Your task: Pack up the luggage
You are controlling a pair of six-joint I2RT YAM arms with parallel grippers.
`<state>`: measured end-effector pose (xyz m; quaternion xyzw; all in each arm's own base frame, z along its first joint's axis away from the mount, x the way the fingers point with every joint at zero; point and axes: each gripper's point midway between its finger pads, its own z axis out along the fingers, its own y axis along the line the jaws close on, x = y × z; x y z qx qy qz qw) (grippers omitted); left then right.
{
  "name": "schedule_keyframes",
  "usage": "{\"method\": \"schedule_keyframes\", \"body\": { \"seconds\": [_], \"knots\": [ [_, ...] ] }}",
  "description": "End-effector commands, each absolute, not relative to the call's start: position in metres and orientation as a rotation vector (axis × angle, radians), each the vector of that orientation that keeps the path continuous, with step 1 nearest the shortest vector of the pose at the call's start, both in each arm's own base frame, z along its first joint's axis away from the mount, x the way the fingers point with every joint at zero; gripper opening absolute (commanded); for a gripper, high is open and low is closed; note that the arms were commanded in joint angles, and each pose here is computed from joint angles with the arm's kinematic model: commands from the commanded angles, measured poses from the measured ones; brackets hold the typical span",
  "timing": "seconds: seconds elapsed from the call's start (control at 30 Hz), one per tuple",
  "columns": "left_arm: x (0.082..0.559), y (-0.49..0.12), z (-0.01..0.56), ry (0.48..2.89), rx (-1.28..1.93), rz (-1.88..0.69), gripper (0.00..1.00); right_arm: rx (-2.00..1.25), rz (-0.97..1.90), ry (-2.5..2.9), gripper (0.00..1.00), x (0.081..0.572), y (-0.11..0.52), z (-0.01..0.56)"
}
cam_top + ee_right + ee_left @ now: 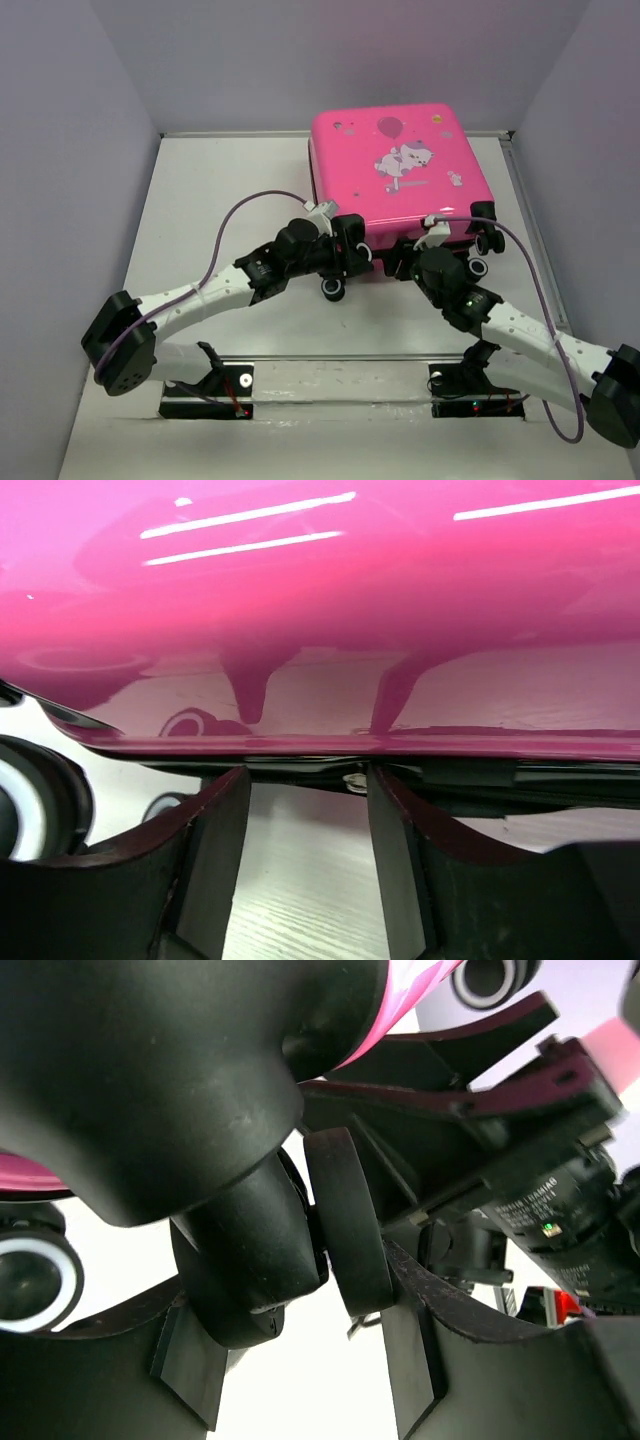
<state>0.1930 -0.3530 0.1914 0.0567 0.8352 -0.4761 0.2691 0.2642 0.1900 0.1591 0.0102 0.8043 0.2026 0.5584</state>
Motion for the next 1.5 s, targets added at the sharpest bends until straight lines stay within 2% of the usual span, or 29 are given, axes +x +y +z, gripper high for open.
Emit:
{"method": "schedule_keyframes", "body": {
  "seconds": [0.0,0.23,0.47,0.83,0.97,1.07,1.13,1.23,1.33,1.37,1.47],
  "knots": [
    [0.191,-0.376,0.301,1.722,0.379,-1.479,0.06,0.004,0.446,1.972,0.54,0.261,0.173,0.144],
    [0.190,-0.366,0.312,1.699,0.383,-1.443,0.06,0.033,0.450,2.021,0.52,0.253,0.167,0.129],
    [0.187,-0.362,0.336,1.658,0.373,-1.456,0.06,0.002,0.403,2.023,0.55,0.264,0.168,0.130],
    [0.189,-0.366,0.312,1.727,0.384,-1.435,0.06,-0.037,0.507,1.897,0.46,0.280,0.189,0.162],
    [0.189,-0.365,0.310,1.730,0.383,-1.431,0.06,-0.042,0.502,1.857,0.52,0.282,0.188,0.175],
    [0.188,-0.364,0.309,1.731,0.382,-1.434,0.06,-0.037,0.468,1.851,0.52,0.288,0.186,0.176],
    [0.187,-0.363,0.310,1.729,0.380,-1.433,0.06,-0.029,0.430,1.847,0.46,0.292,0.182,0.175],
    [0.187,-0.362,0.311,1.728,0.380,-1.431,0.06,-0.006,0.373,1.845,0.29,0.298,0.175,0.170],
    [0.187,-0.362,0.311,1.729,0.381,-1.429,0.06,0.015,0.354,1.829,0.20,0.300,0.171,0.171],
    [0.187,-0.362,0.311,1.729,0.381,-1.427,0.06,0.026,0.350,1.818,0.11,0.300,0.169,0.173],
    [0.188,-0.360,0.312,1.732,0.378,-1.412,0.06,0.050,0.336,1.801,0.07,0.298,0.162,0.176]
  ]
}}
